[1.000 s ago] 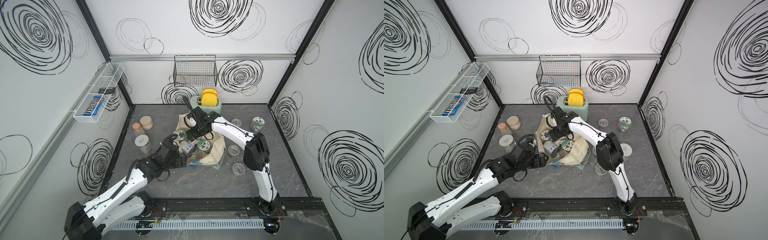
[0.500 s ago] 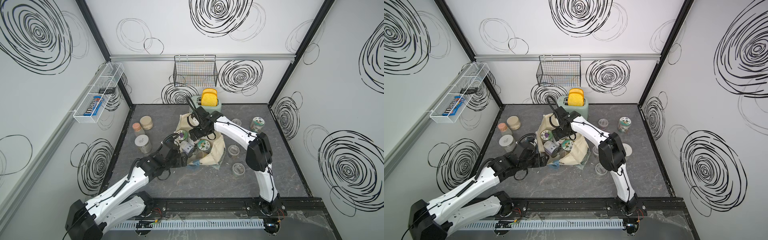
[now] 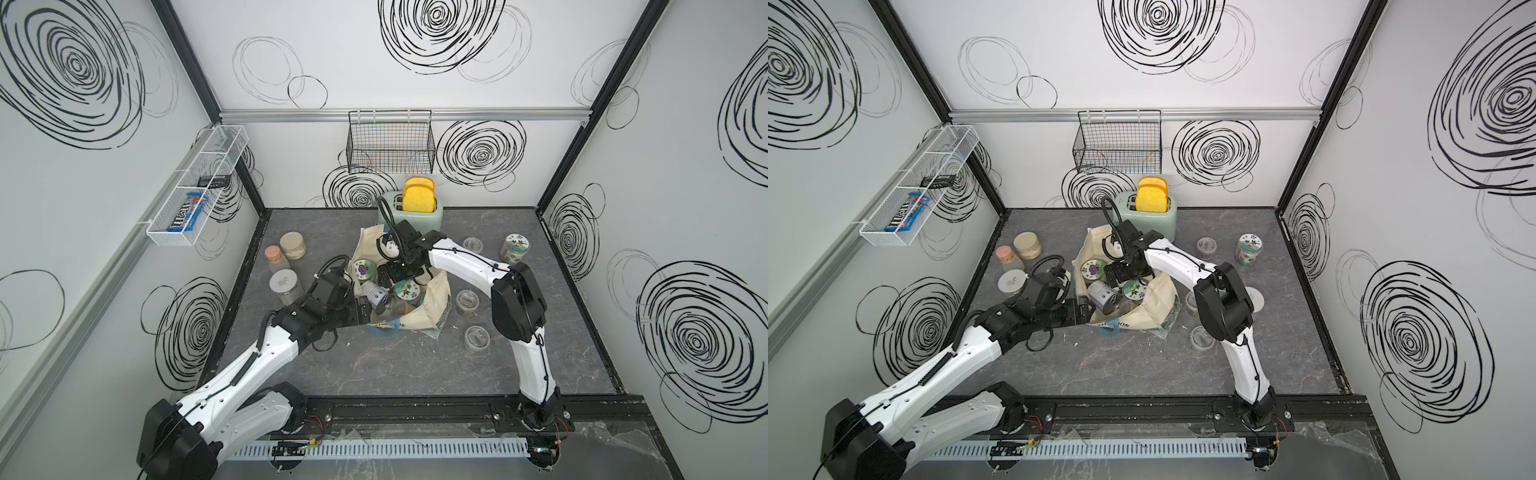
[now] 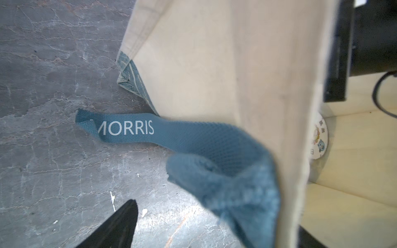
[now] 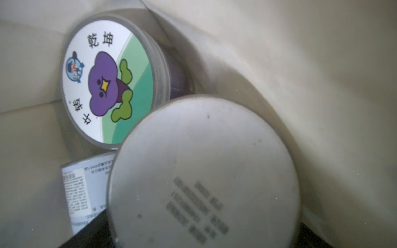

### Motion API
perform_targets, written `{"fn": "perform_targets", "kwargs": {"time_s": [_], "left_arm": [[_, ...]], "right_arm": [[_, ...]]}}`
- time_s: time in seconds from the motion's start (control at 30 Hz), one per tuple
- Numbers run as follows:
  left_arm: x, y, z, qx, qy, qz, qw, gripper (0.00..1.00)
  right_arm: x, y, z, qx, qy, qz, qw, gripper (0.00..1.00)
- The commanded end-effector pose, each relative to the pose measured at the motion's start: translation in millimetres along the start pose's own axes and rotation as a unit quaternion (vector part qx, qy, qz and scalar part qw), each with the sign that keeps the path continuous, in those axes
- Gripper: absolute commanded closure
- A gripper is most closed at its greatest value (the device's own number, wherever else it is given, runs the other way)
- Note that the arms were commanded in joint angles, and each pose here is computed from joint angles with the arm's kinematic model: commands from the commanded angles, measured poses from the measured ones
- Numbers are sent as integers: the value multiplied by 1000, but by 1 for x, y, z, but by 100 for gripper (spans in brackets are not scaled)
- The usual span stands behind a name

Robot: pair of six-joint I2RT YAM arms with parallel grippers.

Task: Take out the seed jars from the canvas bag
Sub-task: Pick up the seed jar from the canvas bag, then place the seed jar at the center of the board.

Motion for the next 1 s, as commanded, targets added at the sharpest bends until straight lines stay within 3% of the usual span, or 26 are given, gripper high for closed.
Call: {"fn": "perform_targets", "kwargs": {"time_s": [0.0, 0.1, 0.3, 0.5, 0.73, 0.83, 0.97], "left_arm": [[-10, 4, -9, 21, -6, -13, 1000, 8], [-12, 5, -9, 23, -6, -15, 1000, 8], [-16, 8, -10, 27, -4, -22, 999, 8], [-21, 10, -9, 28, -1, -30, 999, 8], [-27, 15, -5, 25, -1, -39, 999, 8], [-28, 15, -2, 22, 0, -39, 999, 8], [-28, 15, -2, 24, 0, -40, 999, 8]], "right_arm": [[-9, -15, -1, -14, -9, -12, 1000, 3], [-15, -14, 3, -25, -10, -18, 999, 3], [-33, 33, 22, -45, 4, -66, 997, 33], [-49, 113, 50, -91, 24, -144, 985, 35], [-48, 228, 59, -151, 40, -293, 943, 37], [-41, 281, 39, -165, 16, -368, 915, 38], [-31, 329, 0, -149, -19, -424, 893, 39]]}}
Point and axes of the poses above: each gripper's point midway between its finger pads, its own y axis back along the fingers, its own z axis along the line the jaws close on, x = y × z, the point moved 3 cm from there along y, back along the fingers, and after that the axes turned 1 degree about -y, right-handed, at the moved point
